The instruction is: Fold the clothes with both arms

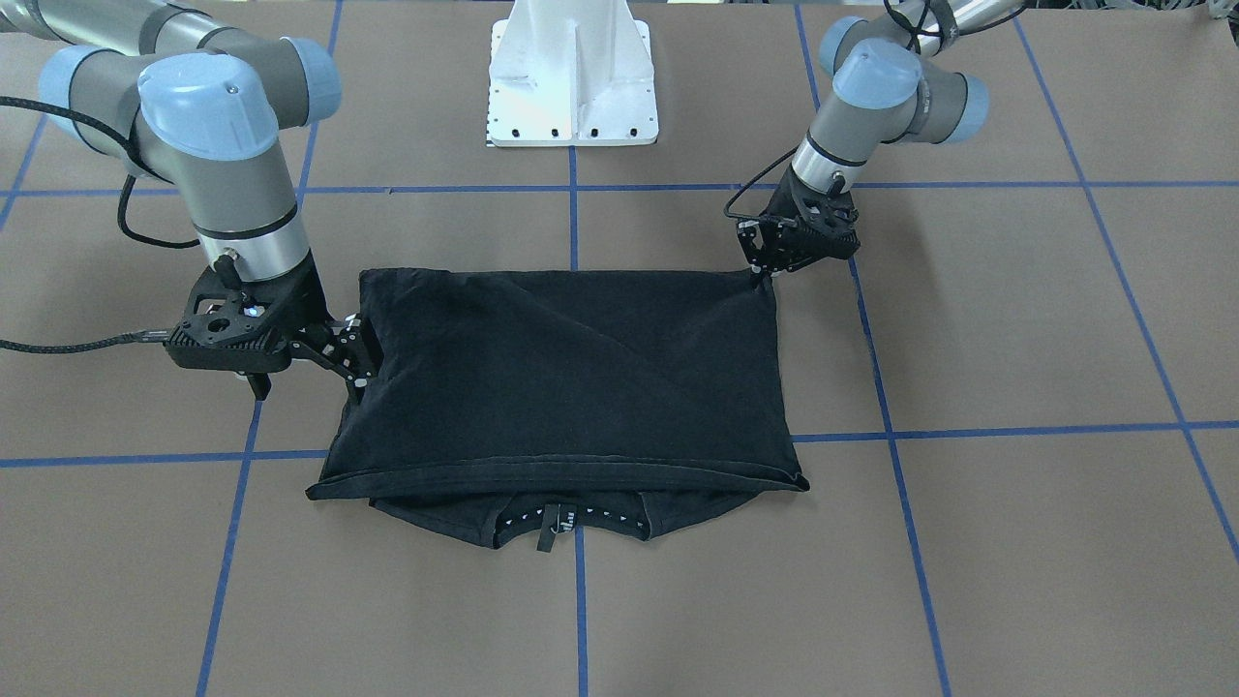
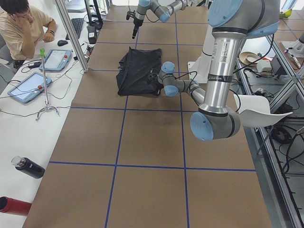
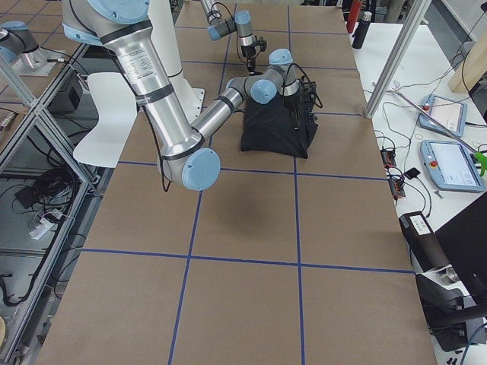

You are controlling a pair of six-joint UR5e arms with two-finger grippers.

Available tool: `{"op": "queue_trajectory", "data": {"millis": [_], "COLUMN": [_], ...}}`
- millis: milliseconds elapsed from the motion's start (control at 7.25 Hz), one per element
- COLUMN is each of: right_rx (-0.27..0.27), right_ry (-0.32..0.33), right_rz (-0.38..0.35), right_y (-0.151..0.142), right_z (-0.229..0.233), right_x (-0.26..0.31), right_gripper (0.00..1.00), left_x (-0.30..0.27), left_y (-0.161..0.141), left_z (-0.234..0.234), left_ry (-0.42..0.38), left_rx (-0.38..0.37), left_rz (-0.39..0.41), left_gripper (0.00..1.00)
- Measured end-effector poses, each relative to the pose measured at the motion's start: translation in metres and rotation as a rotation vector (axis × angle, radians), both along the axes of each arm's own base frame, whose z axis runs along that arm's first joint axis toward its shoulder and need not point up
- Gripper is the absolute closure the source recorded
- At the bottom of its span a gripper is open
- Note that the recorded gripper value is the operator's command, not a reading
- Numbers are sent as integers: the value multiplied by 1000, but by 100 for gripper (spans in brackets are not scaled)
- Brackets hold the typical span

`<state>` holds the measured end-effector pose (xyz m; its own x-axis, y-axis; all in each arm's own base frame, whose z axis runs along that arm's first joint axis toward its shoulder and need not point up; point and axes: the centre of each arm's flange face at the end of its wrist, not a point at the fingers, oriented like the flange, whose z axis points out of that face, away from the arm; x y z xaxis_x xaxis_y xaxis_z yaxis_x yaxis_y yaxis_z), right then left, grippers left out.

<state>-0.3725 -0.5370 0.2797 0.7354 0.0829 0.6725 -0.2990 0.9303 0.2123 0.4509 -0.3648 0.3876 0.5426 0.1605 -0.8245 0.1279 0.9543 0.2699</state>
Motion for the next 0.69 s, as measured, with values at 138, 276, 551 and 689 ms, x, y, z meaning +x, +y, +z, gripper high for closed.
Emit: {"op": "queue_trajectory", "data": {"millis": [138, 276, 551, 689], "right_rx": [9, 23, 35, 36], "right_ry": [-8, -21, -34, -37], "right_rz": [-8, -15, -26, -29], "right_y": [3, 6, 11, 12], "right_z": [-2, -3, -4, -4], "right_x": [-5, -11, -19, -20], "right_gripper": [0, 0, 0, 0], "left_x": [-14, -35, -75, -86], "left_y": [-19, -50, -153, -216], "left_z": [7, 19, 43, 49], "left_ry": [-30, -78, -198, -245], "left_rx": [52, 107, 201, 234], "left_rz": [-7, -25, -95, -131], "left_gripper": [100, 100, 100, 100]}}
